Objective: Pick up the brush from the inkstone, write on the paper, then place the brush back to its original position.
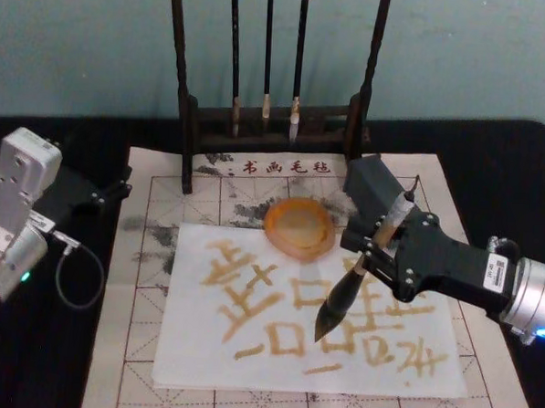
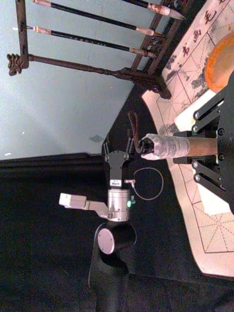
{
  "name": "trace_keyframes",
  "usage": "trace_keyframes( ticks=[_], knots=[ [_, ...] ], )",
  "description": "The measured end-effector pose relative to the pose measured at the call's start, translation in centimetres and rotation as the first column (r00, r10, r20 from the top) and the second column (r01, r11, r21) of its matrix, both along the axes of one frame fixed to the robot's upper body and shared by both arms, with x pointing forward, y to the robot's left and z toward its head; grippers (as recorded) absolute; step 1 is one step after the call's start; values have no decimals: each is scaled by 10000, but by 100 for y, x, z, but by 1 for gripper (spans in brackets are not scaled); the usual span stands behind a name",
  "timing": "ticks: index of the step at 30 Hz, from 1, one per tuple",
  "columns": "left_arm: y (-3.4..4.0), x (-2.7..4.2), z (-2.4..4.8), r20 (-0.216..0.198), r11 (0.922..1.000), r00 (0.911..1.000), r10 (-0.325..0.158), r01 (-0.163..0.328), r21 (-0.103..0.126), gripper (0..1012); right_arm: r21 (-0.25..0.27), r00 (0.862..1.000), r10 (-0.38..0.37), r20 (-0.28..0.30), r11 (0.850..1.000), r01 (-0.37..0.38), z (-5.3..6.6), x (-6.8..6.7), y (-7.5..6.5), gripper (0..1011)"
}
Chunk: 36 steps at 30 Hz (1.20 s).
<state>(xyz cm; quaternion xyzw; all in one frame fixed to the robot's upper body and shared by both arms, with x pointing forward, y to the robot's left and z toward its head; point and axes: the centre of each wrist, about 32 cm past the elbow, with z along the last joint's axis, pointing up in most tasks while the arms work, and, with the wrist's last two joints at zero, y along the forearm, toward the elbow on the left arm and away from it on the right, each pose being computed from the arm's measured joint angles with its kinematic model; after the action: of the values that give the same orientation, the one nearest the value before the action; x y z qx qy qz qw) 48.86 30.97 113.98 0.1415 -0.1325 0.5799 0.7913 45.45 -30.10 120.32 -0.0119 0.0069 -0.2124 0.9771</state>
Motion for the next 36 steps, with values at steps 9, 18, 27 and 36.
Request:
trace_keyframes(
  ticks=[9,18,27,36],
  knots=[
    [0,0,0,0,10000,10000,1,-1,0,1001,-74,10000,21,48,10000,-20,-20,8,23,181],
    [0,0,0,0,10000,10000,1,-1,0,1001,-154,10000,71,14,9999,-71,-41,8,37,181],
    [0,0,0,0,10000,10000,0,0,0,1001,-231,9999,113,-76,9997,-115,-59,-12,28,181],
    [0,0,0,0,10000,10000,0,0,0,1001,-301,9997,202,-157,9993,-207,-54,-51,6,181]
  ],
)
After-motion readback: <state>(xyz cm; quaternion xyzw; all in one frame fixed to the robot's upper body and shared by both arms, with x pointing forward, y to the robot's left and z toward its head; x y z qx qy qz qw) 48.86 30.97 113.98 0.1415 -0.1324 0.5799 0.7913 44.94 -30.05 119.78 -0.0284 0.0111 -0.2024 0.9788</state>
